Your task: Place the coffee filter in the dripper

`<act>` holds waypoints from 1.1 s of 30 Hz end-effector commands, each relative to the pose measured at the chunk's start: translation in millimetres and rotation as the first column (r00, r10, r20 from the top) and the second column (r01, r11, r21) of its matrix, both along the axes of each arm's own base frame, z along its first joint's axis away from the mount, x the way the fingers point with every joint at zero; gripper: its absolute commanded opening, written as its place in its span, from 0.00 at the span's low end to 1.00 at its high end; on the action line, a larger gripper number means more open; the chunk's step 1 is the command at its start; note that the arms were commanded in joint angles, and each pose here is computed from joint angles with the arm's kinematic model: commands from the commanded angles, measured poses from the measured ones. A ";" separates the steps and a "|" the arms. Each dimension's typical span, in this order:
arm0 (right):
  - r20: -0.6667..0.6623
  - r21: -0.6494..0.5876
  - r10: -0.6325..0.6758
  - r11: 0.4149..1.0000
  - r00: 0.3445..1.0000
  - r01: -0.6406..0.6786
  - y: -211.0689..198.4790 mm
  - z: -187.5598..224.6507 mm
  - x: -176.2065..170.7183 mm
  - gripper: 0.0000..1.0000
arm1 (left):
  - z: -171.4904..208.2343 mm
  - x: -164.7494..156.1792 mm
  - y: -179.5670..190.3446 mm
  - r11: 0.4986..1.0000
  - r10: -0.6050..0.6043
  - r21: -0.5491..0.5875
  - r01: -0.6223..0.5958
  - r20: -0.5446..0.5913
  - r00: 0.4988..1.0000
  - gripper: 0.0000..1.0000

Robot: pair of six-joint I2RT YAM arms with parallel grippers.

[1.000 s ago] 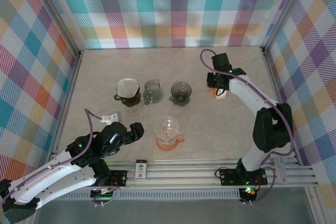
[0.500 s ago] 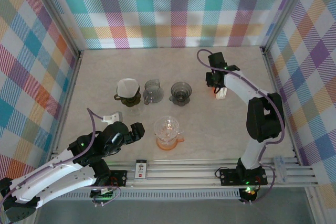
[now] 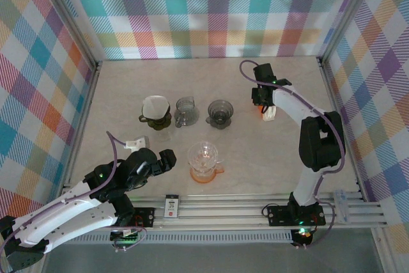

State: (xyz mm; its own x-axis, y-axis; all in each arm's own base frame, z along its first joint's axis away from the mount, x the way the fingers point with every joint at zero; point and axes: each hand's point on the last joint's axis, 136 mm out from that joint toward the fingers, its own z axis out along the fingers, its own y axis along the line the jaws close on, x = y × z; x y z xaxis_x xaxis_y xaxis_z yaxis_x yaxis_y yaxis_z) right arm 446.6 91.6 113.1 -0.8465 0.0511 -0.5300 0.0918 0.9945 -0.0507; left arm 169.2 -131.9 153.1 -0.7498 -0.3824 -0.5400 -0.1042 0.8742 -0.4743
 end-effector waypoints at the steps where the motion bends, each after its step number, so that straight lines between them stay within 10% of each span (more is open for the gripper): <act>1: 0.038 -0.009 -0.006 1.000 0.999 0.006 -2.5 7.2 13.5 0.28 | -1.1 1.9 1.9 1.000 0.015 0.010 -0.015 0.012 1.000 1.00; 22: 0.045 -0.029 -0.010 1.000 0.999 0.012 -4.7 4.8 19.4 0.22 | -4.4 2.1 2.8 1.000 0.024 0.008 -0.024 0.010 1.000 1.00; 33: 0.048 -0.043 -0.004 0.999 0.999 0.006 -6.2 4.9 19.6 0.00 | -5.7 1.7 3.4 1.000 0.028 0.006 -0.028 0.008 1.000 1.00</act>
